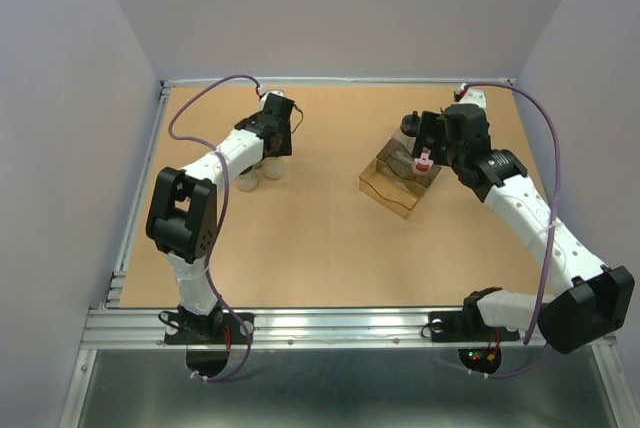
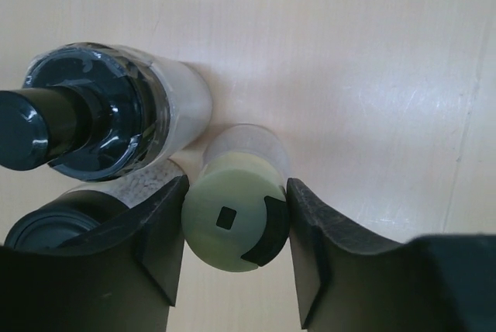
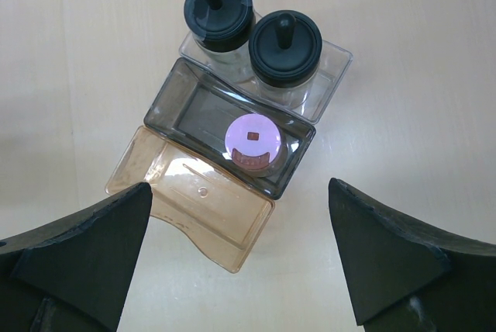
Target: Organize the condiment bottles
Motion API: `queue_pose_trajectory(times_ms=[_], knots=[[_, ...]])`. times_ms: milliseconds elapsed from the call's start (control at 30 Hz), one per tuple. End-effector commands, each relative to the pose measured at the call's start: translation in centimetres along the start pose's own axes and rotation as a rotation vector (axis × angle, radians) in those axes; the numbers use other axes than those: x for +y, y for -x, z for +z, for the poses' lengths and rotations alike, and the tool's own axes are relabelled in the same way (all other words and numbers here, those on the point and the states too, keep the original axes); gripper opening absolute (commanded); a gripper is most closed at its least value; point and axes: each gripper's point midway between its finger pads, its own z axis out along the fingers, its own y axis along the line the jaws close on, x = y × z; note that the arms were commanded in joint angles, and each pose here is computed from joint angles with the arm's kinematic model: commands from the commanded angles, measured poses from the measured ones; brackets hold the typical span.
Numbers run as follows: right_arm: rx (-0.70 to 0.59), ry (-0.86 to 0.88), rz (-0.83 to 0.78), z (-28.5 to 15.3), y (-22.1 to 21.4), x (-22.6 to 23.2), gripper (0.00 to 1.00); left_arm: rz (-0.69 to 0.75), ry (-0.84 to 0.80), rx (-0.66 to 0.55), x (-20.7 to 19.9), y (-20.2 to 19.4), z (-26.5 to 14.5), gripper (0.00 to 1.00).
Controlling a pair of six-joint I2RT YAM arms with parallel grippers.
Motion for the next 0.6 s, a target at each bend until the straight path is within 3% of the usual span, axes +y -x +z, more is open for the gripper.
queue_pose_trajectory(times_ms=[0, 100, 133, 200, 467, 567], knots=[[-0.033, -0.011, -0.003, -0.3, 0.8, -0.4, 1.0, 0.026, -0.054, 0.008, -1.1, -0.2, 0.4, 0.39], [-0.039, -0.024, -0.003, -0.4, 0.9, -0.7, 1.0, 0.047, -0.094, -0.004, -2.3, 0.3, -0.3, 0.2], [-0.041, -0.026, 0.0, -0.5, 0.9, -0.7, 1.0, 0.065, -0.118, -0.012, -3.3, 0.4, -0.8, 0.08], [-0.052, -0.045, 0.005, -0.5, 1.1, -1.1, 1.0, 0.082, -0.138, -0.04, -4.4, 1.5, -2.1, 0.0], [-0.128, -0.225, 0.1, -1.7, 1.6, -4.7, 1.0, 0.115, -0.35, -0.23, -13.1, 9.2, -11.2, 0.0], [-0.14, -0.249, 0.134, -2.1, 1.7, -5.2, 1.0, 0.153, -0.431, -0.232, -16.2, 9.7, -12.6, 0.0]])
